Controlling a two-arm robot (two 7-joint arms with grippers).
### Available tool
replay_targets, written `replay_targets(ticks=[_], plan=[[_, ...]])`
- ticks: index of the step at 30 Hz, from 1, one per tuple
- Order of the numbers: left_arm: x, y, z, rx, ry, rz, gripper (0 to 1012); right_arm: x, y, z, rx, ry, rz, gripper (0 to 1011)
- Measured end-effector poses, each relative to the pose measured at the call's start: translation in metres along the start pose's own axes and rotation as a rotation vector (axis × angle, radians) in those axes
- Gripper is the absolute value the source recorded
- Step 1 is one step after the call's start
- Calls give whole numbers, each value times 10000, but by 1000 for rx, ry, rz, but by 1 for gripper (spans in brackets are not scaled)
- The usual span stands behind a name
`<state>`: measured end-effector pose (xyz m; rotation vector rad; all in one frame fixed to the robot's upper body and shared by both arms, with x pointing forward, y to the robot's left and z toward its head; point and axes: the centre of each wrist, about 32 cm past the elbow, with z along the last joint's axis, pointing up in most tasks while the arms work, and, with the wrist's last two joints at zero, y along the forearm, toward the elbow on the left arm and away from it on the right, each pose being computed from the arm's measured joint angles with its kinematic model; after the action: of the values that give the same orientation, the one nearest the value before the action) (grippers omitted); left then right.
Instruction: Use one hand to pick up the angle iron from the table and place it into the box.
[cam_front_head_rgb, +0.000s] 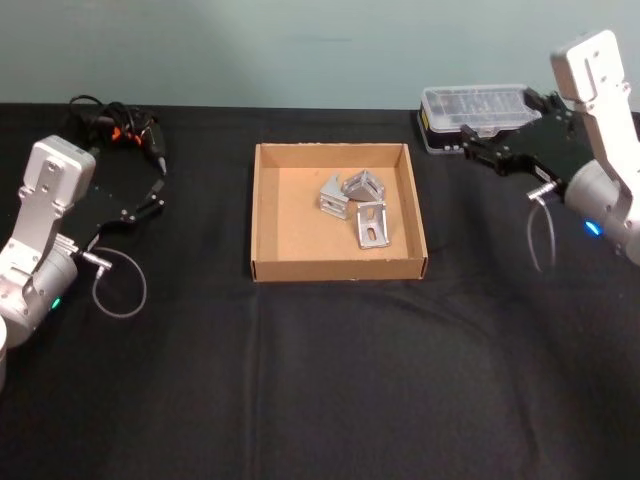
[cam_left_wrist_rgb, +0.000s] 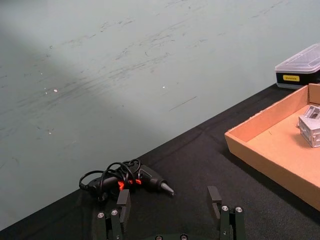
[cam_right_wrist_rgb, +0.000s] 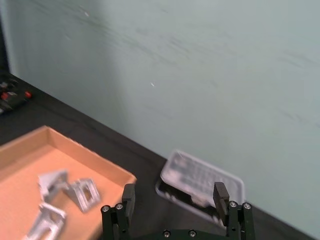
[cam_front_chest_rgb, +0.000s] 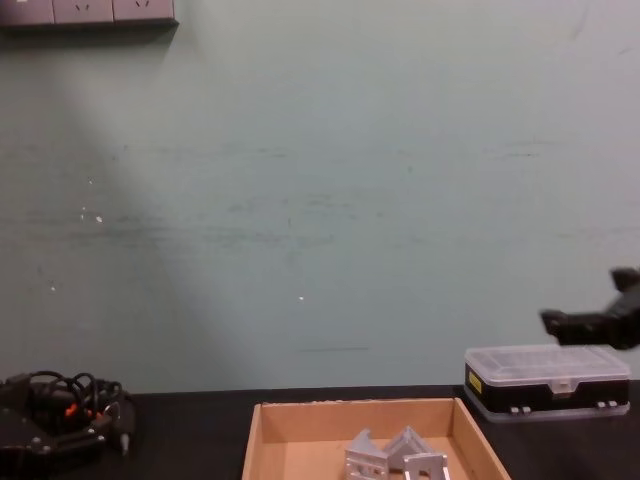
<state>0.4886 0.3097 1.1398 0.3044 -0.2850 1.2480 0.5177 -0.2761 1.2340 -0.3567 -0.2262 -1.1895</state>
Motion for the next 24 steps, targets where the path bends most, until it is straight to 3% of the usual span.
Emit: replay_targets(ticks=[11,24], plan=[[0,0,0,0,0,0,1000,-53,-130,-220,-87,38,-74,1000],[0,0,0,0,0,0,1000,-53,-134,-229,-92,39,-77,1000]])
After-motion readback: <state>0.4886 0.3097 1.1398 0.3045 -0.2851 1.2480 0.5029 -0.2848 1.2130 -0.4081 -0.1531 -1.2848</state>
